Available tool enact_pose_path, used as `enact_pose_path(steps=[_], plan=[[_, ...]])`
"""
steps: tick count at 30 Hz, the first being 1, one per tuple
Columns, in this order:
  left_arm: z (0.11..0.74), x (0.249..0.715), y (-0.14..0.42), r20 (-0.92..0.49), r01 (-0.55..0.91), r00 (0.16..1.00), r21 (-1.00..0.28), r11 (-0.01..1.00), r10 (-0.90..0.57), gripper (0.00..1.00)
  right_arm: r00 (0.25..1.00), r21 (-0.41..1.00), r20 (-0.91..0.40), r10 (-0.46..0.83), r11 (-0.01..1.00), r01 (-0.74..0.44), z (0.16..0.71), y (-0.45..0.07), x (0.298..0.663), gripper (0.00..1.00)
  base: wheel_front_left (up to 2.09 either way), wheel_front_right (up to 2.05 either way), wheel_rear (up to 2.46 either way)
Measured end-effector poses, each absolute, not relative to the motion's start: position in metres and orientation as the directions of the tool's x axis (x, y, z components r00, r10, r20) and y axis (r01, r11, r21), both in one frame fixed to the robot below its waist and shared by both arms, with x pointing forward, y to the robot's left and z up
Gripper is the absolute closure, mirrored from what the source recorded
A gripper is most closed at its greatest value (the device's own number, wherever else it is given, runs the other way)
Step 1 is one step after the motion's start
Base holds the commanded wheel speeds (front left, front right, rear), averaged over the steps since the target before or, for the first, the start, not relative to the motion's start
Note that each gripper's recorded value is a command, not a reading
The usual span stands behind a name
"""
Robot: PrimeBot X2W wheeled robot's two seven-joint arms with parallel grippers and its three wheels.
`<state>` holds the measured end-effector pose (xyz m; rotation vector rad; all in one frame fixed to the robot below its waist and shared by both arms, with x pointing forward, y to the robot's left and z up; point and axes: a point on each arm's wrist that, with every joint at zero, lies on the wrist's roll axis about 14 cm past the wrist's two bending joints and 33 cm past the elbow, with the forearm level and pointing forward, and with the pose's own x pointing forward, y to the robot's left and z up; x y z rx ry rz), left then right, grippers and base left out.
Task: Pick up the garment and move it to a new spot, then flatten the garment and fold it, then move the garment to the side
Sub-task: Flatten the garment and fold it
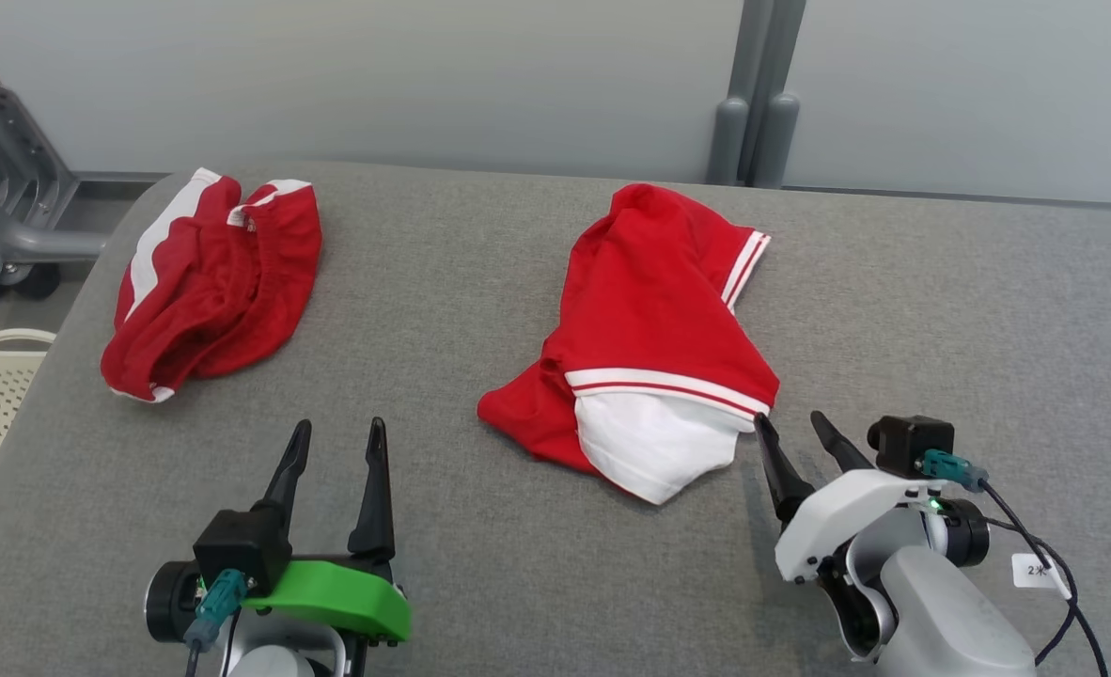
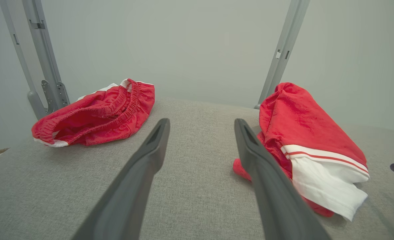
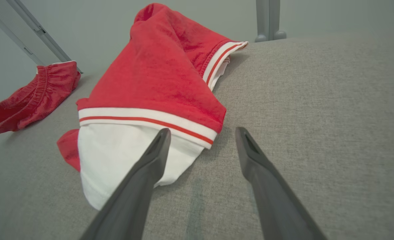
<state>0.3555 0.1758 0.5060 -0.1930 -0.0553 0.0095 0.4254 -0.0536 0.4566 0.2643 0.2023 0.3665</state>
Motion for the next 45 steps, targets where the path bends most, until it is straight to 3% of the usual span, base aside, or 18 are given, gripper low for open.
enact_pose_path(steps=[14, 15, 19, 32, 45], plan=[[0.493, 0.348, 0.197, 0.011, -0.091, 0.995, -0.193, 0.977, 0.095, 0.0, 0.846, 0.365, -0.332, 0.417, 0.884, -0.292, 0.411, -0.023, 0.45, 0.0, 0.0, 0.0, 0.0], [0.491, 0.348, 0.199, 0.004, -0.098, 0.995, -0.191, 0.977, 0.101, 0.0, 0.844, 0.369, -0.33, 0.423, 0.881, -0.297, 0.41, -0.019, 0.452, 0.47, 0.0, 0.0, 0.0], [0.49, 0.35, 0.201, 0.001, -0.104, 0.994, -0.185, 0.977, 0.106, 0.0, 0.856, 0.382, -0.297, 0.423, 0.874, -0.3, 0.417, -0.016, 0.459, 1.0, 0.0, 0.0, 0.0], [0.494, 0.361, 0.177, 0.018, -0.027, 0.999, -0.19, 0.981, 0.031, 0.0, 0.912, 0.394, -0.203, 0.356, 0.883, -0.257, 0.44, -0.049, 0.45, 1.0, 0.0, 0.0, 0.0], [0.501, 0.359, 0.152, 0.043, 0.046, 0.998, -0.202, 0.978, -0.038, 0.0, 0.964, 0.28, -0.206, 0.168, 0.954, -0.106, 0.468, -0.166, 0.436, 1.0, 0.0, 0.0, 0.0]])
